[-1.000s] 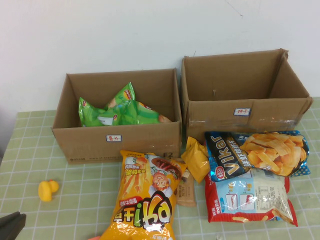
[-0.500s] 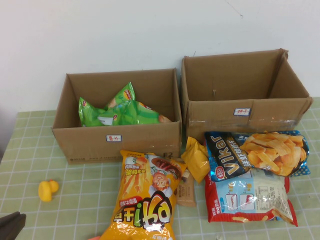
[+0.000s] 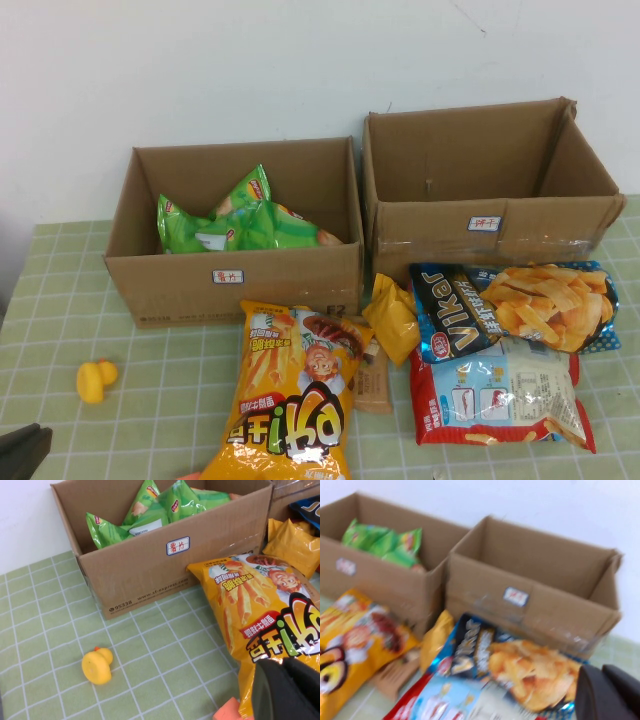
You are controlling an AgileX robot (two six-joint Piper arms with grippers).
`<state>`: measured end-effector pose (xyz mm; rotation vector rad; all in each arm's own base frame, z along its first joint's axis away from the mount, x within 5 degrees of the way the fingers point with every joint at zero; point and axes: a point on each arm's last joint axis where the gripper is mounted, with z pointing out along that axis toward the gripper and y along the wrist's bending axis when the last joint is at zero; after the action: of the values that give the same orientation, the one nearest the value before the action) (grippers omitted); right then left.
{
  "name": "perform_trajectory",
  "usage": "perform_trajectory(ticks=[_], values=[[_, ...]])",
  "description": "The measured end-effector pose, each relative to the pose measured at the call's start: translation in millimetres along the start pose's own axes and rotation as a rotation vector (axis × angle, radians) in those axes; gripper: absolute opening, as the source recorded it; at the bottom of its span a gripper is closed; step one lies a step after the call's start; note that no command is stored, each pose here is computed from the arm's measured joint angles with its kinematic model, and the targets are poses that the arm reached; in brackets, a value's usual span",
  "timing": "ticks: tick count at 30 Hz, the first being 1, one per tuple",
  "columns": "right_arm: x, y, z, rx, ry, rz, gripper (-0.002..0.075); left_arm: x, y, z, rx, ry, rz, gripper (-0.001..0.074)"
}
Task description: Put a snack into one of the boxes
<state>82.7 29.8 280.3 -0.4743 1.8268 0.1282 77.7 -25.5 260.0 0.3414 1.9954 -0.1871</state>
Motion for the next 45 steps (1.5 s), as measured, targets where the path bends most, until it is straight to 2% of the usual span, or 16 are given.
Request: perform_trajectory(ticks=[7,13,17,22,26,45], values=[[43.1,-0.1,-2.7,0.132,-0.131,0.015,-0.0002,0.0,0.0,0.0,0.0,0.0,0.0,-0.0001],[80.4,-1.5,-10.3,0.264,0.046,0.128,-0.0002,0.0,0.0,0.0,0.0,0.0,0.0,-0.0001],[94.7,-2.1,-9.4,0.328,0.022,0.164,-0.0002,0.0,0.0,0.0,0.0,0.0,0.0,-0.0001],[113.2,0.3,-2.9,0.337,-0.012,0.21,-0.0002,0.0,0.0,0.0,0.0,0.0,0.0,-0.0001],[118.0,1.7,-2.5,0.329,0.034,0.228,-0.0002,0.0,0.0,0.0,0.0,0.0,0.0,-0.0001],[118.6,2.1,-3.1,0.327,0.049,0.266,-0.0002,0.0,0.0,0.0,0.0,0.0,0.0,-0.0001]])
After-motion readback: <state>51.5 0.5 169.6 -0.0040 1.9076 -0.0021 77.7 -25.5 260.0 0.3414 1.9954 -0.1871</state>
